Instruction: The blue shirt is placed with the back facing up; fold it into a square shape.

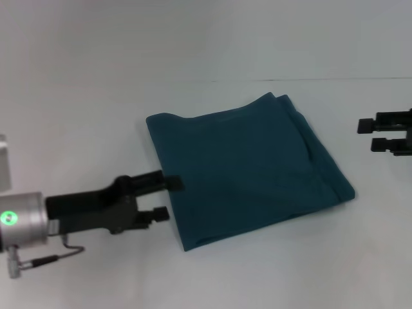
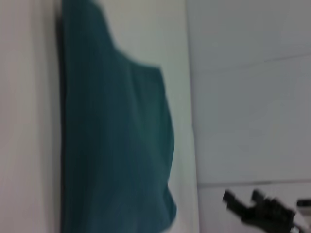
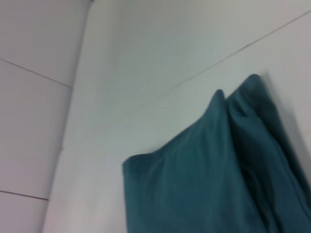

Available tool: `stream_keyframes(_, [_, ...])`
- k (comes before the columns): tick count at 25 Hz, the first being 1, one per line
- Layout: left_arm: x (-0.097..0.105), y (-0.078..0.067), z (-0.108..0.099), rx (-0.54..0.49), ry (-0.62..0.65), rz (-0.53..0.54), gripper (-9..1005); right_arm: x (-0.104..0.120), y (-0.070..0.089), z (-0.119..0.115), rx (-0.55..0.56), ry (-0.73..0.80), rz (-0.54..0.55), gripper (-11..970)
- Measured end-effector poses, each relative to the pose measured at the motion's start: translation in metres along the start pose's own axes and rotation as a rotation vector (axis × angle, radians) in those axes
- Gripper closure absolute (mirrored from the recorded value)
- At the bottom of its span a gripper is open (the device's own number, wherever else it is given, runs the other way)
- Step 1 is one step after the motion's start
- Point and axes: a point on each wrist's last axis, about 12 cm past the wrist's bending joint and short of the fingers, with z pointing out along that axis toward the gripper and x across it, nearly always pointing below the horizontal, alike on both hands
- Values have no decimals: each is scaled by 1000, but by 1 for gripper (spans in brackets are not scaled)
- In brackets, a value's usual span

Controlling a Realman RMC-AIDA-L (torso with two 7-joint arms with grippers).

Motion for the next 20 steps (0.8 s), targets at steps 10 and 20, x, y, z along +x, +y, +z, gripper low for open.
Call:
stream_keyframes(10, [8,19,35,-123,4,-58,91,-5,5,-4,-16,3,-23,90])
stream_keyframes(20, [-3,25,34,-186,-77,-69,91,-7,7,-4,-22,-6,-19,73])
